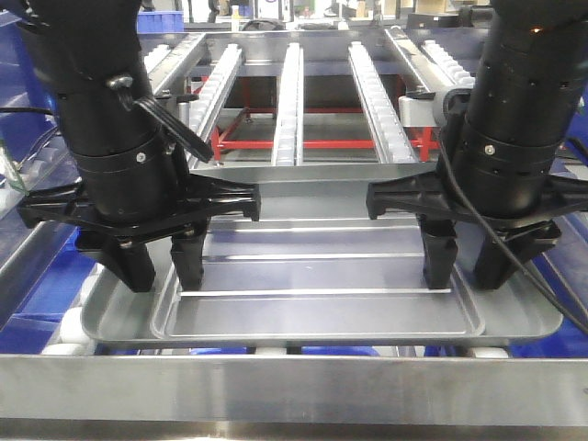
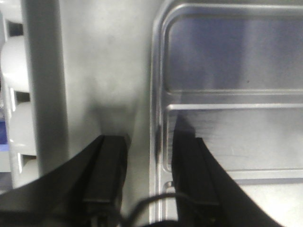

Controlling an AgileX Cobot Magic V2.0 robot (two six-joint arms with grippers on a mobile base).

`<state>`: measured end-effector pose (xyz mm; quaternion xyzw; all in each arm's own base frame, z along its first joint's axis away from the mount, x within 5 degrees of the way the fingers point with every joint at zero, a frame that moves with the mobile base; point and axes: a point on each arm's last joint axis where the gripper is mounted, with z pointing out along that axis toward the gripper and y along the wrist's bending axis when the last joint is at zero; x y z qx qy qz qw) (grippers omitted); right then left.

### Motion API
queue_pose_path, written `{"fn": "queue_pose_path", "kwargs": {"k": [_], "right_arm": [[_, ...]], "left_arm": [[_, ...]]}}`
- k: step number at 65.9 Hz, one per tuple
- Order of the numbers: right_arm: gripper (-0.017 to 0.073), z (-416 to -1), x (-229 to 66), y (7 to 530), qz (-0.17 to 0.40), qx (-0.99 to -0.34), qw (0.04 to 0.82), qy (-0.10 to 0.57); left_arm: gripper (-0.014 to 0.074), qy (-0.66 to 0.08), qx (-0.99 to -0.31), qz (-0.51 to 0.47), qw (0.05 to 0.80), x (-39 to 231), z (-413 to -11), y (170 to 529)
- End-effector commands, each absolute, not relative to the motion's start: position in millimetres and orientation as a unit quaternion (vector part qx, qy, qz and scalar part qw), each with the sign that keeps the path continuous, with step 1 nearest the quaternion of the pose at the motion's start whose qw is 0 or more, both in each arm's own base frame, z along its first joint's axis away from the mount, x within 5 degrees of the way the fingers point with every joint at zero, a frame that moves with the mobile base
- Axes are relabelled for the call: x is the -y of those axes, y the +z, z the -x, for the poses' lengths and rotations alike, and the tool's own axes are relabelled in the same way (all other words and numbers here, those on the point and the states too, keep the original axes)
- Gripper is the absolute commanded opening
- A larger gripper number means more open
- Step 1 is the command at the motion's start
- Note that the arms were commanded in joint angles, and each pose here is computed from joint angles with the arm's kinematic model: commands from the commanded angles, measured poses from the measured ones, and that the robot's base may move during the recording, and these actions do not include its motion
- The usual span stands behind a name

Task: Grab silver tray and place in blue box
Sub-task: 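Open both grippers and close them on the tray's side rims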

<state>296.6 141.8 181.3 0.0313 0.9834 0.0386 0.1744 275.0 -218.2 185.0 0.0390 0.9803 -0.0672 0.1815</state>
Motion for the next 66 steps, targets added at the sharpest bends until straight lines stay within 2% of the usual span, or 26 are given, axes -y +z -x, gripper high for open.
{"fn": "queue_pose_path", "kwargs": {"k": [1,55,59,66], "right_arm": [[0.0380,-300.5,-141.1,197.5,-0.023,-0.975,0.214,0.055],[0.0379,-300.5,-140.8,197.5,-0.024,-0.975,0.213,0.054],[0.0365,-300.4,-140.7,197.4,-0.024,-0.975,0.213,0.054],[0.0284,-300.4,-140.7,197.4,-0.024,-0.975,0.213,0.054]], "left_arm": [[0.0179,-0.089,-0.974,-0.033,0.205,221.1,-275.9,204.6],[0.0179,-0.100,-0.971,-0.034,0.215,223.1,-277.6,205.8],[0.0170,-0.100,-0.971,-0.034,0.215,223.1,-277.6,205.8],[0.0116,-0.099,-0.971,-0.034,0.214,223.3,-277.8,204.3]]}}
